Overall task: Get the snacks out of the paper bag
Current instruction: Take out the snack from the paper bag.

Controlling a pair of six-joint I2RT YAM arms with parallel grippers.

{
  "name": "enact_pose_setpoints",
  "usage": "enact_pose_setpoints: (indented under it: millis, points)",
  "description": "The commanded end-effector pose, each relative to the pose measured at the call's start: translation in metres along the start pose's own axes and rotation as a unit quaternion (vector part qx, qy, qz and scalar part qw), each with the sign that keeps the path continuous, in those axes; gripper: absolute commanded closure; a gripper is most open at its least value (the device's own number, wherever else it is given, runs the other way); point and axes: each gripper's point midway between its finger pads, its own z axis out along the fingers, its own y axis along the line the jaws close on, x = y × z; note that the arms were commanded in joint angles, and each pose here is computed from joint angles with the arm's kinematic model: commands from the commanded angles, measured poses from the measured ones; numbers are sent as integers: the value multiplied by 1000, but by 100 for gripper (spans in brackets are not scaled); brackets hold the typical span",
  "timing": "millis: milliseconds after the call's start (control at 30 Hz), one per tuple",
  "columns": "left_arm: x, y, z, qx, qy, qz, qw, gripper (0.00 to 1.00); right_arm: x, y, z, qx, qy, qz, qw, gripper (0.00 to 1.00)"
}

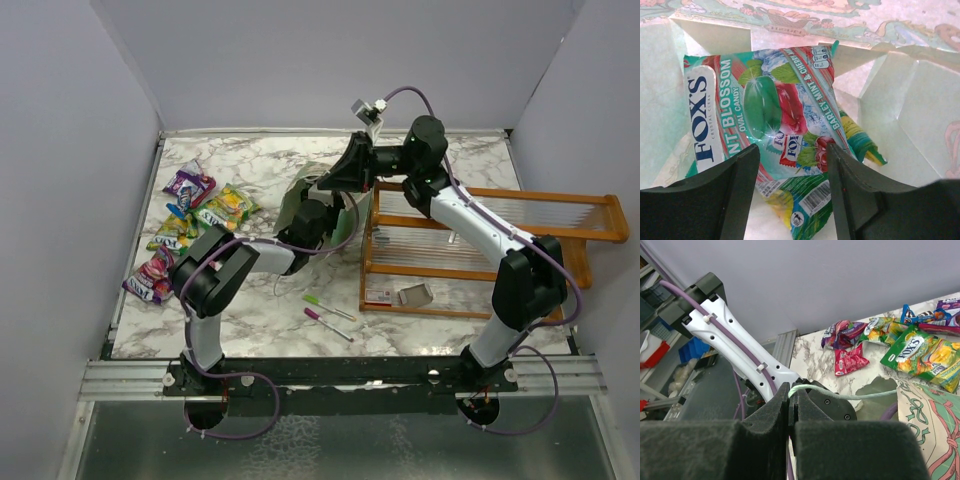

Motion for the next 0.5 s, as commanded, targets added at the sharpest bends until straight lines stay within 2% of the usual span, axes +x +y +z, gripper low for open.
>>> enact_pose_setpoints:
  millis: [0, 33, 67, 133, 367, 467]
  points:
    - [-24, -18, 13, 32, -48, -61, 996, 36, -16, 19, 4, -10, -4, -31, 999, 99]
    - [-26, -18, 17, 27, -51, -68, 996, 26, -17, 20, 4, -10, -4, -32, 999, 99]
    - [-25, -17, 21, 20, -51, -70, 996, 23, -17, 20, 5, -11, -4, -32, 999, 99]
    - [-23, -12, 29, 3, -56, -64, 996, 21, -17, 22, 6, -14, -3, -33, 999, 99]
    - [8, 12, 48, -61, -34, -51, 996, 6, -14, 24, 7, -17, 0, -31, 999, 99]
    - [20, 21, 59, -76, -11, -45, 996, 6, -14, 25, 7, -16, 0, -32, 999, 99]
